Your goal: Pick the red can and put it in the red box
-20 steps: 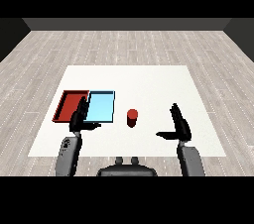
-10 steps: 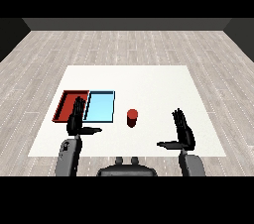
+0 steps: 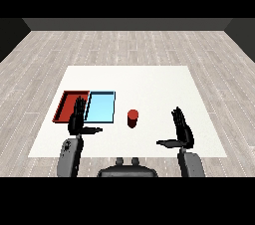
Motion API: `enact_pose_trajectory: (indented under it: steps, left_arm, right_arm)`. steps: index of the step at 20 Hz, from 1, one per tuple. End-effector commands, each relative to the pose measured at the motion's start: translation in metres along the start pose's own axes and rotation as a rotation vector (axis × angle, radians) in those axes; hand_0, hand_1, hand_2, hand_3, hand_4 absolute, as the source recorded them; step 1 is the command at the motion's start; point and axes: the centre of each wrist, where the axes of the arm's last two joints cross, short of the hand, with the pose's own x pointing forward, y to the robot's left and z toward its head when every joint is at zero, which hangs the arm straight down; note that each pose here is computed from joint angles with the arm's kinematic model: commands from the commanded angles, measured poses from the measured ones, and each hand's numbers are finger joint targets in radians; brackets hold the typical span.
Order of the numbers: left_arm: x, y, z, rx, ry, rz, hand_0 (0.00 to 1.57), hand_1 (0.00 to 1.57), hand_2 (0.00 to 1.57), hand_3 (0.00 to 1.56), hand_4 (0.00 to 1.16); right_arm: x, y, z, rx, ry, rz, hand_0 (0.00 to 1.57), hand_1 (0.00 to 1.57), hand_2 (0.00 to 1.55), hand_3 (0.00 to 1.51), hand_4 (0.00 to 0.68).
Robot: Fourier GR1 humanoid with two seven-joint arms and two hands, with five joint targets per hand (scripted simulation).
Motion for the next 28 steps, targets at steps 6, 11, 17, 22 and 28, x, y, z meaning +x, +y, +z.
enact_pose_trajectory:
  steps: [6, 11, 17, 22, 28]
  left_arm:
    - [0.002, 0.001, 0.0136, 0.004, -0.034, 0.017, 0.0, 0.0, 0.0, 0.0, 0.0]
    - [0.001, 0.002, 0.0087, 0.019, -0.017, 0.031, 0.0, 0.0, 0.0, 0.0, 0.0]
    - [0.0, 0.012, -0.0026, 0.016, -0.018, 0.038, 0.0, 0.0, 0.0, 0.0, 0.0]
    - [-0.002, 0.007, 0.0075, 0.039, -0.021, 0.035, 0.0, 0.0, 0.0, 0.0, 0.0]
    - [0.008, 0.011, 0.0024, 0.044, 0.005, 0.026, 0.0, 0.0, 0.0, 0.0, 0.0]
  right_arm:
    - [-0.016, 0.005, -0.019, 0.029, 0.049, -0.006, 0.0, 0.0, 0.0, 0.0, 0.0]
    - [-0.018, 0.038, -0.03, 0.023, 0.037, -0.041, 0.0, 0.0, 0.0, 0.0, 0.0]
    - [-0.04, 0.051, -0.06, 0.031, 0.102, -0.069, 0.0, 0.0, 0.0, 0.0, 0.0]
    - [-0.032, 0.057, -0.053, 0.027, 0.126, -0.151, 0.0, 0.0, 0.0, 0.0, 0.0]
    - [-0.067, 0.082, -0.054, 0.036, 0.152, -0.183, 0.0, 0.0, 0.0, 0.0, 0.0]
